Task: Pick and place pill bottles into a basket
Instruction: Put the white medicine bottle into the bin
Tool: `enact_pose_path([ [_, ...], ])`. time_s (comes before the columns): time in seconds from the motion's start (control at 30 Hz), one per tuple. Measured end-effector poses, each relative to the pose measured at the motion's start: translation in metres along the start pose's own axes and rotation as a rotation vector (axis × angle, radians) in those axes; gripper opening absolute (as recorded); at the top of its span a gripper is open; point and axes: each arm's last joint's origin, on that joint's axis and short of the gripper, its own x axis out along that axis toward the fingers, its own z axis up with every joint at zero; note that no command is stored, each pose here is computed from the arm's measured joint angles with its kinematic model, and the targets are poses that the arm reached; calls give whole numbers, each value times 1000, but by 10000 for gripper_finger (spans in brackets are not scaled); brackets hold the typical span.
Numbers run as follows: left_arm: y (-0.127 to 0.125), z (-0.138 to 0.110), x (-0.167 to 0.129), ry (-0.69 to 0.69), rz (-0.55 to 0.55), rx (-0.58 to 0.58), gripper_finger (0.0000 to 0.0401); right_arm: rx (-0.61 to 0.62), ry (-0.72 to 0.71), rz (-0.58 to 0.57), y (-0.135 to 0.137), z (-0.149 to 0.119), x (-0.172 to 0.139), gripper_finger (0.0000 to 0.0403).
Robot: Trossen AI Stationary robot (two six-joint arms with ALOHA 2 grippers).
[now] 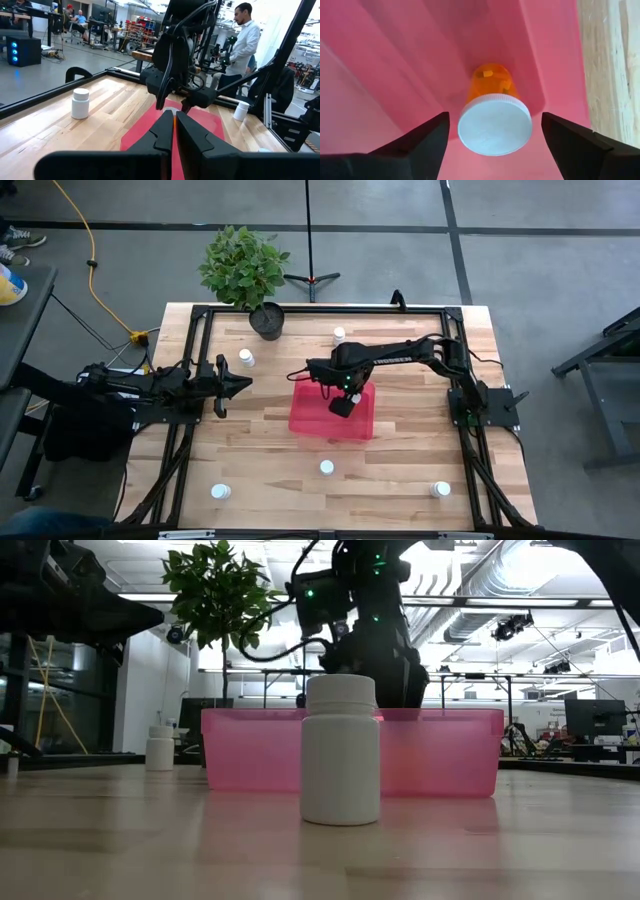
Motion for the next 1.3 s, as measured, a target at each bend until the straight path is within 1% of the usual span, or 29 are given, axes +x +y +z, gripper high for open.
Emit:
enact_pose_path([
  [0.23,0,0,0,0,0,0,58,-11,-141,12,6,9,-36,307],
  [0.4,0,0,0,0,0,-7,58,-10,-251,-30,7,14,-58,307],
  [0.57,0,0,0,1,-4,-7,58,-7,-295,-40,8,16,-65,307],
  [0.67,0,0,0,2,-6,-8,58,-31,-357,-49,13,17,-68,307],
  [0.8,0,0,0,1,-6,-8,58,-50,-447,11,15,13,-83,307],
  [0.97,0,0,0,1,-6,-7,58,-70,-529,25,9,4,-103,307],
  [1.07,0,0,0,1,-5,-3,58,-82,-607,56,7,-3,-112,307],
  [1.2,0,0,0,0,-2,-4,58,-86,-707,132,5,-13,-111,307],
  [1.3,0,0,0,0,-2,-4,58,-92,-773,162,-2,-27,-105,307],
])
